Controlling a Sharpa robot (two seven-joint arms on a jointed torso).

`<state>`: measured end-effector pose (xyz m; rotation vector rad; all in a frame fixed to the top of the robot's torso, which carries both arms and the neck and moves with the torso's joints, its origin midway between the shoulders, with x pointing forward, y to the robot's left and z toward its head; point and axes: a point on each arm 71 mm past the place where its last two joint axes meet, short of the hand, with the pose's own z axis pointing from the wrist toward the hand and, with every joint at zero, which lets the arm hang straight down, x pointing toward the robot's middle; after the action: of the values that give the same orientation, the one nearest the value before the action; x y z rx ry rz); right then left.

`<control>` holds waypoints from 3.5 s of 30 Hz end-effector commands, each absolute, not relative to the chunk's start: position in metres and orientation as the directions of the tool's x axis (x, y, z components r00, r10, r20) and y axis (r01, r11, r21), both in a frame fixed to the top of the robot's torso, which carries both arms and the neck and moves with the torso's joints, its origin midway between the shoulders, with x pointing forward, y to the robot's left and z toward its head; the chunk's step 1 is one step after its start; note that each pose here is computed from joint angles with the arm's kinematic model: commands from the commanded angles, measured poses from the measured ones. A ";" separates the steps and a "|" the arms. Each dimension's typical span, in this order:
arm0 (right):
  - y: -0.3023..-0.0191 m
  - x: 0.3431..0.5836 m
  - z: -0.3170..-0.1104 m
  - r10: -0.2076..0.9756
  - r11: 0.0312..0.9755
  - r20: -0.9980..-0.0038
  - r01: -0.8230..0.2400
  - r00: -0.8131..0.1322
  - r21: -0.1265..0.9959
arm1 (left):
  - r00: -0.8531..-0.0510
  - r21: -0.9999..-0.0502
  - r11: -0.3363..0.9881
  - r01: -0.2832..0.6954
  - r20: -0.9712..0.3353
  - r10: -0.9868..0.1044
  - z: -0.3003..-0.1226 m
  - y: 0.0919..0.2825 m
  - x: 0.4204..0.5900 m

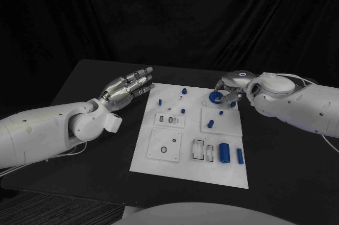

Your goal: Assemble the parts on the task board

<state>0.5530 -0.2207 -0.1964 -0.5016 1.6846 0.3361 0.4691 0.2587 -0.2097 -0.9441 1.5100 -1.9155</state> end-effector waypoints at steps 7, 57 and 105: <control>-0.223 0.552 -0.204 -0.151 0.861 -0.977 -0.506 -0.148 -0.057 | -0.636 -0.966 -0.259 -0.021 0.213 -0.742 -0.209 0.256 0.469; -0.124 0.539 -0.168 -0.089 0.699 -0.995 -0.714 -0.046 -0.029 | -0.645 -0.965 -0.259 -0.028 0.215 -0.733 -0.210 0.251 0.470; -0.088 0.550 -0.177 -0.127 0.682 -0.989 -0.730 -0.072 -0.034 | -0.653 -0.965 -0.260 -0.032 0.217 -0.726 -0.210 0.245 0.472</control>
<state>0.5504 -0.0880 -0.1762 -0.7179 1.5921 0.5755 0.4720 0.2471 -0.2112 -0.9356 1.5329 -1.9391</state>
